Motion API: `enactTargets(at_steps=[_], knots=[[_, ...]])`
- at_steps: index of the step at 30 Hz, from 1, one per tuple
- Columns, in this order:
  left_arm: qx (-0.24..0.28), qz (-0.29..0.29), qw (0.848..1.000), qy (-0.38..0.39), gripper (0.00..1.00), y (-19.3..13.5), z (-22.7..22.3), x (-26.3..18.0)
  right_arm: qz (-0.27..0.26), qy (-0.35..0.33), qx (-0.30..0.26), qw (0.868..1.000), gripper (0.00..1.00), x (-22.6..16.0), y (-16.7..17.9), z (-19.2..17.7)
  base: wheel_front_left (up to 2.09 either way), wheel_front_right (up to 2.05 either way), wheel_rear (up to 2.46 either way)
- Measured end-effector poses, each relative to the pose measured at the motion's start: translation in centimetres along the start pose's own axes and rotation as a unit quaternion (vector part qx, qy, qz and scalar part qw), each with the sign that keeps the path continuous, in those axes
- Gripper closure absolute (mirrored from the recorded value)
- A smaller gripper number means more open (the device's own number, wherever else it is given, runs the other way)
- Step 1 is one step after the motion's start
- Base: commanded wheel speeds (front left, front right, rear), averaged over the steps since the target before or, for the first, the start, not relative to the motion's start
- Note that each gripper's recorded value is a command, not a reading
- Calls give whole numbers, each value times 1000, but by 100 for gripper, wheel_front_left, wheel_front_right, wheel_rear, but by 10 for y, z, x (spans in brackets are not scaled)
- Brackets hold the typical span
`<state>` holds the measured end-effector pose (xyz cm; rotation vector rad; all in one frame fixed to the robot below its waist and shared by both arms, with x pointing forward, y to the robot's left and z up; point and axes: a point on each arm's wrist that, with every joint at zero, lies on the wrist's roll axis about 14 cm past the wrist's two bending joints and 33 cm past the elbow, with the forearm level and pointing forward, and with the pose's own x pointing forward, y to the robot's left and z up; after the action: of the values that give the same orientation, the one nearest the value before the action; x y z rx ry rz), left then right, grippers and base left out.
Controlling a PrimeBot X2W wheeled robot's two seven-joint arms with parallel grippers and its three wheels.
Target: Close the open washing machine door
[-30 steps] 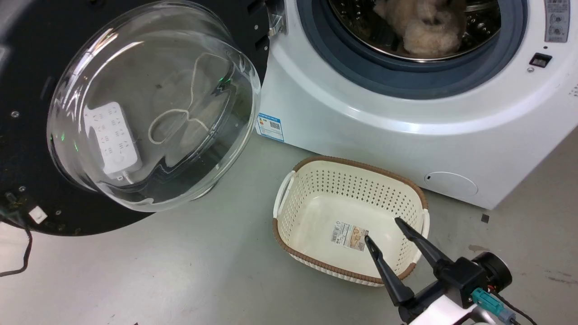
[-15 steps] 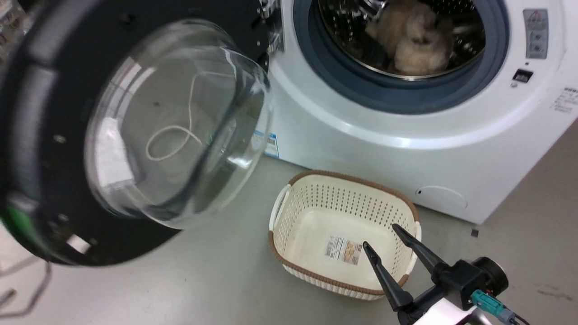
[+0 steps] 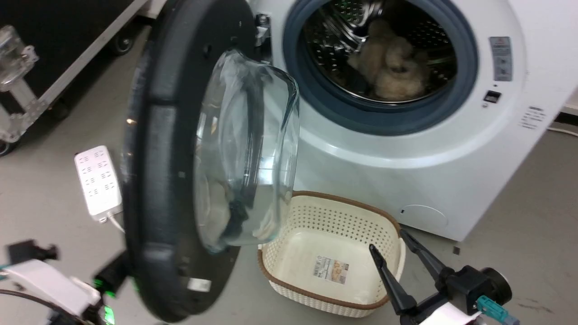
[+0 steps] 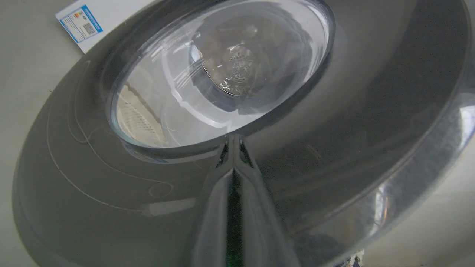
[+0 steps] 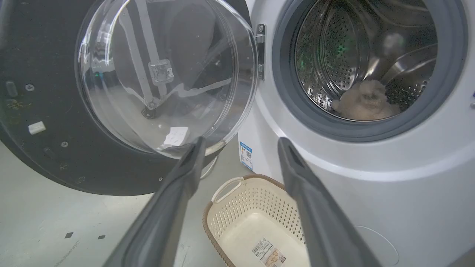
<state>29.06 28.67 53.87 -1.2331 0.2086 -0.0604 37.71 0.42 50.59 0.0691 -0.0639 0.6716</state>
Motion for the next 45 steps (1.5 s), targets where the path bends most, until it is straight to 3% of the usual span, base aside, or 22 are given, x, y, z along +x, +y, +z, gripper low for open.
enactTargets(at_steps=[6,14,26,32,38,45], knots=[[-41,-29,995,84,100,-14,-60,25,-37,2,-9,999,0,-12,-22,0,0,0,0],[-104,-69,975,183,100,-34,-141,71,-104,7,-15,994,0,-34,-62,-2,0,0,0],[-173,-112,943,260,100,-81,-234,183,-235,27,-14,971,0,-88,-127,-11,0,0,0],[-179,-114,941,265,100,-96,-264,239,-283,43,-9,958,0,-111,-144,-19,0,0,0],[-215,-73,952,204,100,-88,-271,295,-320,61,-4,946,0,-132,-154,-27,0,0,0],[-199,-69,955,209,100,-87,-282,300,-329,53,-6,943,0,-136,-157,-22,0,0,0]])
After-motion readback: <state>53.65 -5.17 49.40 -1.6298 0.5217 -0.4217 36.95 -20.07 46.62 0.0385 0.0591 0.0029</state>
